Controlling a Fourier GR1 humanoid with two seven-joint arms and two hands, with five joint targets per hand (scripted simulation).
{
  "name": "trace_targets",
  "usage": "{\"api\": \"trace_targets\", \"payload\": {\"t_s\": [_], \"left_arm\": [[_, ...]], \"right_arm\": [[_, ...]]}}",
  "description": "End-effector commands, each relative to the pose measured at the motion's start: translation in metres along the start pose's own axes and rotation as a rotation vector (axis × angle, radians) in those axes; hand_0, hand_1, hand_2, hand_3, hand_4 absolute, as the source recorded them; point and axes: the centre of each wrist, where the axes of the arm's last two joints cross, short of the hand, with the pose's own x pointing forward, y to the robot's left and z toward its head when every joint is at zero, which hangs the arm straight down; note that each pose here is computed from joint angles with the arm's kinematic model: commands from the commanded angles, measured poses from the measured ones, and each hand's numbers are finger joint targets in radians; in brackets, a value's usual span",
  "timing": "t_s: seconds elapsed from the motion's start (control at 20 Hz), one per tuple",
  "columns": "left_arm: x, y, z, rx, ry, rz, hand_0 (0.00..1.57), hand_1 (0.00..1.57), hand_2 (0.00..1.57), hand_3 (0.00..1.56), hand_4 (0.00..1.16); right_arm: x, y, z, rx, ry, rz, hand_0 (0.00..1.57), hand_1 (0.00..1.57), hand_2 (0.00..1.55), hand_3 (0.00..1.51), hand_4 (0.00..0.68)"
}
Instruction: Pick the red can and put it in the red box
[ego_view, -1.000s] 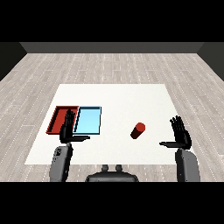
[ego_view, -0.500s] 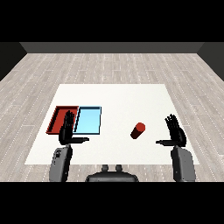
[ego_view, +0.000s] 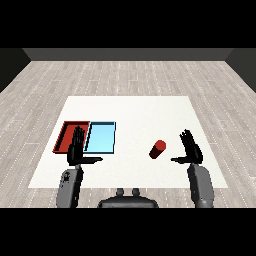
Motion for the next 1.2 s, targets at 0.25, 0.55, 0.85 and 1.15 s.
{"api": "trace_targets", "payload": {"t_s": [0.25,0.55,0.85,1.15], "left_arm": [[-0.007,-0.009,0.0128,0.009,-0.010,0.000,0.00,0.00,0.00,0.00,0.00],[-0.013,0.016,0.0010,0.003,-0.009,0.009,0.00,0.00,0.00,0.00,0.00],[-0.009,0.015,-0.0107,0.008,0.004,0.012,0.00,0.00,0.00,0.00,0.00],[-0.001,0.016,-0.0030,0.006,0.004,0.001,0.00,0.00,0.00,0.00,0.00]], "right_arm": [[-0.016,0.029,-0.028,0.035,0.037,-0.055,0.00,0.00,0.00,0.00,0.000],[-0.050,0.032,-0.010,0.024,0.059,-0.107,0.00,0.00,0.00,0.00,0.000],[-0.055,0.046,-0.012,0.031,0.092,-0.086,0.00,0.00,0.00,0.00,0.000],[-0.059,0.059,-0.010,0.038,0.098,-0.142,0.00,0.00,0.00,0.00,0.000]]}}
